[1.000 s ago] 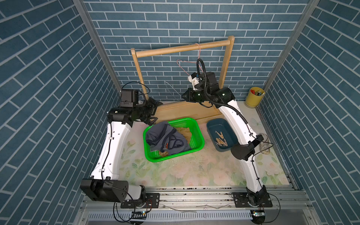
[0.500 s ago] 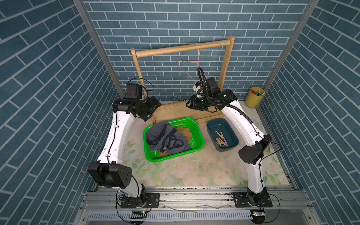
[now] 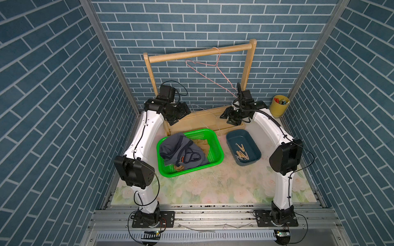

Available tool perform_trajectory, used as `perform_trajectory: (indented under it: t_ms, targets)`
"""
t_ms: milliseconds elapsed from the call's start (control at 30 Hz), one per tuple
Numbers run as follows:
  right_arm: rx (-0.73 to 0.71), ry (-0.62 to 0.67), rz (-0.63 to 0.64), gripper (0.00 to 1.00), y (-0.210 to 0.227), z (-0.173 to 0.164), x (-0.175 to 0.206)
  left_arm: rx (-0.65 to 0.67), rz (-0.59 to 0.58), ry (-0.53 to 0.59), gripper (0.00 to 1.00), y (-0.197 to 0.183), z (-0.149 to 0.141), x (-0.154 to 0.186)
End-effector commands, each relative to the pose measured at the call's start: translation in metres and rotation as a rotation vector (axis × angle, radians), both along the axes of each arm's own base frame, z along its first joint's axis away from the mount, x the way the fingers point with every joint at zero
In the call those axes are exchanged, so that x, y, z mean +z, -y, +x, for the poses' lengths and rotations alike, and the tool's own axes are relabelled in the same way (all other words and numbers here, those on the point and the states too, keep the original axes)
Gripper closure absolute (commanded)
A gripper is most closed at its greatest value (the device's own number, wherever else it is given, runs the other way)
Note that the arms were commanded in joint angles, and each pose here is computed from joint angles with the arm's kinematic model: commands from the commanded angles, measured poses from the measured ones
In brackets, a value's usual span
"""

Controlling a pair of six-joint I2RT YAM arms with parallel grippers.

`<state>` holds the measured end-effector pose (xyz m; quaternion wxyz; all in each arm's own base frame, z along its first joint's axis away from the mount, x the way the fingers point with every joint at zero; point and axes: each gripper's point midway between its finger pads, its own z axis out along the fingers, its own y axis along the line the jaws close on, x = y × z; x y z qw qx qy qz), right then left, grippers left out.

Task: Remove the clothespins securing tank tops to the hanger
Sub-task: Pick up the hanger at the center of the board.

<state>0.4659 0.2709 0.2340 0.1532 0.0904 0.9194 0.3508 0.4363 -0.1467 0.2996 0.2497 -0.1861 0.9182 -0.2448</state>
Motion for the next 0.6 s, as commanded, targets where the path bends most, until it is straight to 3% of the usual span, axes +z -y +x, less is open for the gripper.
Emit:
perform_trajectory:
  t_ms: [0, 167, 567]
  targets:
    - [0.03, -0.05, 0.101, 0.4, -0.013, 0.013, -0.008, -0.005, 0.019, -0.019, 0.12, -0.001, -0.013, 0.002]
    - [0.07, -0.157, 0.083, 0.41, -0.021, 0.015, -0.067, -0.008, 0.038, -0.029, 0.12, -0.006, -0.027, 0.007]
    - [0.037, -0.228, 0.085, 0.42, -0.015, -0.007, -0.114, 0.009, 0.033, -0.066, 0.12, -0.012, -0.053, -0.009]
